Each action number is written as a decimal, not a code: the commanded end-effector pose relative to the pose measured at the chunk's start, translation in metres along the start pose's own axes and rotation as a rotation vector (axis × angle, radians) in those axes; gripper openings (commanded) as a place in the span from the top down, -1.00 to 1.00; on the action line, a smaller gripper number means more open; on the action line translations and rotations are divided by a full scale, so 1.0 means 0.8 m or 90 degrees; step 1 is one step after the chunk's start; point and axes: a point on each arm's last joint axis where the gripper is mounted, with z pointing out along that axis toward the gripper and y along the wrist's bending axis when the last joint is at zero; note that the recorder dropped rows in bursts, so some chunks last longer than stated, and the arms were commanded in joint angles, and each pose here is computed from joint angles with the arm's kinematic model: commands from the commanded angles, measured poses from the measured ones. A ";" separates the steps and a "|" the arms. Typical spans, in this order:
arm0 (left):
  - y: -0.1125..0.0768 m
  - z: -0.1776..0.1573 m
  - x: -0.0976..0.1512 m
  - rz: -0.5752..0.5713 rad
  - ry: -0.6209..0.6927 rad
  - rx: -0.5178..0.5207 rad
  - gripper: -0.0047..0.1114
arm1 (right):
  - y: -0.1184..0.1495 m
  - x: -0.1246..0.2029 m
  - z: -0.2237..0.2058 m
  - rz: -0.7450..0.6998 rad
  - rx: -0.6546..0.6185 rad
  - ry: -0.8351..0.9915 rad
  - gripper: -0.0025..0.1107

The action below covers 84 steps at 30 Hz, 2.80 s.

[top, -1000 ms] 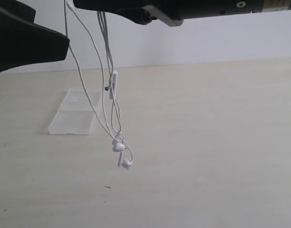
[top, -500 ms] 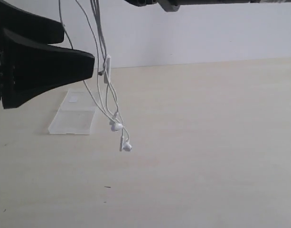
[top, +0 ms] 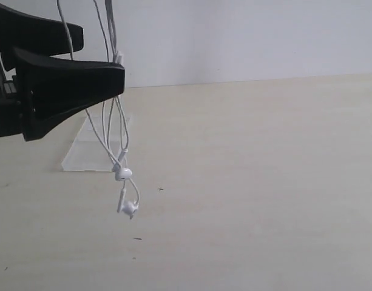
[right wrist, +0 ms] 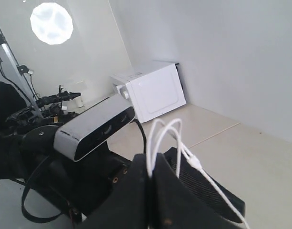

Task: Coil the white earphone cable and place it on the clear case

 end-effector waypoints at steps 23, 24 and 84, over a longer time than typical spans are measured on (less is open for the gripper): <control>0.001 0.019 0.005 -0.020 -0.052 0.064 -0.68 | 0.002 -0.006 0.006 0.003 -0.037 -0.043 0.96; 0.001 0.019 0.005 -0.020 -0.052 0.064 -0.68 | 0.002 -0.006 0.006 0.002 -0.037 -0.043 0.96; 0.002 0.036 0.018 0.020 -0.043 0.126 -0.68 | 0.003 -0.006 0.011 0.021 -0.081 -0.069 0.96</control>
